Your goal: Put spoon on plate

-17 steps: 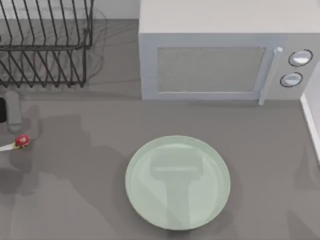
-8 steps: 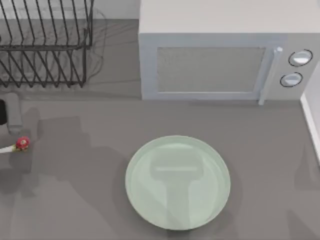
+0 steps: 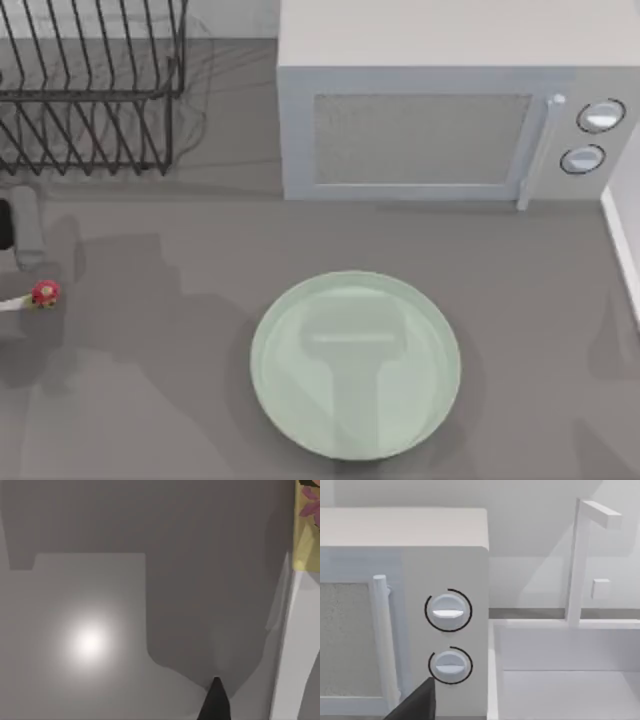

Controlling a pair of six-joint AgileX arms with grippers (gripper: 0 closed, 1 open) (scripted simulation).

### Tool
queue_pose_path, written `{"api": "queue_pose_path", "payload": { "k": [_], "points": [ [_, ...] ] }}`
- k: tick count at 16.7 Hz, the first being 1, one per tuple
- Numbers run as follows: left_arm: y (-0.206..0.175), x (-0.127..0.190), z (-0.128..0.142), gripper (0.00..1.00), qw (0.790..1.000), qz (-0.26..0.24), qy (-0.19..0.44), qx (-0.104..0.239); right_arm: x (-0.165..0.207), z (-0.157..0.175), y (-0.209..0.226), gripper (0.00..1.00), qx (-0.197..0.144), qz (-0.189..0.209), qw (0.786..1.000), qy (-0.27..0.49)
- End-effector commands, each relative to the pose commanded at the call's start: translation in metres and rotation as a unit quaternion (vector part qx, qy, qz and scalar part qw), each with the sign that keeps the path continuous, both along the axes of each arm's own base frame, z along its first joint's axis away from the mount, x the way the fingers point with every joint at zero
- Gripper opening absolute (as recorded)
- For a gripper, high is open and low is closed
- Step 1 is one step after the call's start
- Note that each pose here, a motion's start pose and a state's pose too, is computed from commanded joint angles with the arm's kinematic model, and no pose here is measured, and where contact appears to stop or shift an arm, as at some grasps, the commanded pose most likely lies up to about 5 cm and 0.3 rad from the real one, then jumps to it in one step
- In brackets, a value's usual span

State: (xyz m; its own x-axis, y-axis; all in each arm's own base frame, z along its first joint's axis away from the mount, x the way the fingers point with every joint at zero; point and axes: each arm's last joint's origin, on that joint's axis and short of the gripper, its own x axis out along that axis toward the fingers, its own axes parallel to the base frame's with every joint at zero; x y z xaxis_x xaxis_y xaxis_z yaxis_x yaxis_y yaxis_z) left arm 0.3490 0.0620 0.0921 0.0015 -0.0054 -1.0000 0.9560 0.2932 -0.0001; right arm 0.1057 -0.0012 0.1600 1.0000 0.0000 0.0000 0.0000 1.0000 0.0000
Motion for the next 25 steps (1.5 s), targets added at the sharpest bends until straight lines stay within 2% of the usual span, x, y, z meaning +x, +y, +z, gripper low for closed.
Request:
{"api": "queue_pose_path", "payload": {
  "k": [1,4,9,13,20,23,25],
  "points": [
    [-0.002,-0.004,0.022,0.00,1.000,0.012,-0.001,-0.002,0.000,0.000,0.000,1.00,0.000,0.000,1.000,0.000],
    [-0.001,0.000,0.035,0.00,1.000,0.011,-0.009,0.000,0.000,0.000,0.000,1.00,0.000,0.000,1.000,0.000],
    [-0.001,-0.002,0.083,0.00,1.000,0.009,0.016,-0.004,0.000,0.000,0.000,1.00,0.000,0.000,1.000,0.000],
    [-0.002,-0.004,0.121,0.00,1.000,0.012,0.000,-0.002,0.000,0.000,0.000,1.00,0.000,0.000,1.000,0.000],
    [-0.012,0.001,0.119,0.00,1.000,0.009,0.001,-0.001,0.000,0.000,0.000,1.00,0.000,0.000,1.000,0.000],
    [-0.057,0.015,0.115,0.00,1.000,-0.007,0.001,0.001,0.000,0.000,0.000,1.00,0.000,0.000,1.000,0.000],
    [-0.107,0.020,0.110,0.00,1.000,-0.031,0.001,0.002,0.000,0.000,0.000,1.00,0.000,0.000,1.000,0.000]
  ]
}}
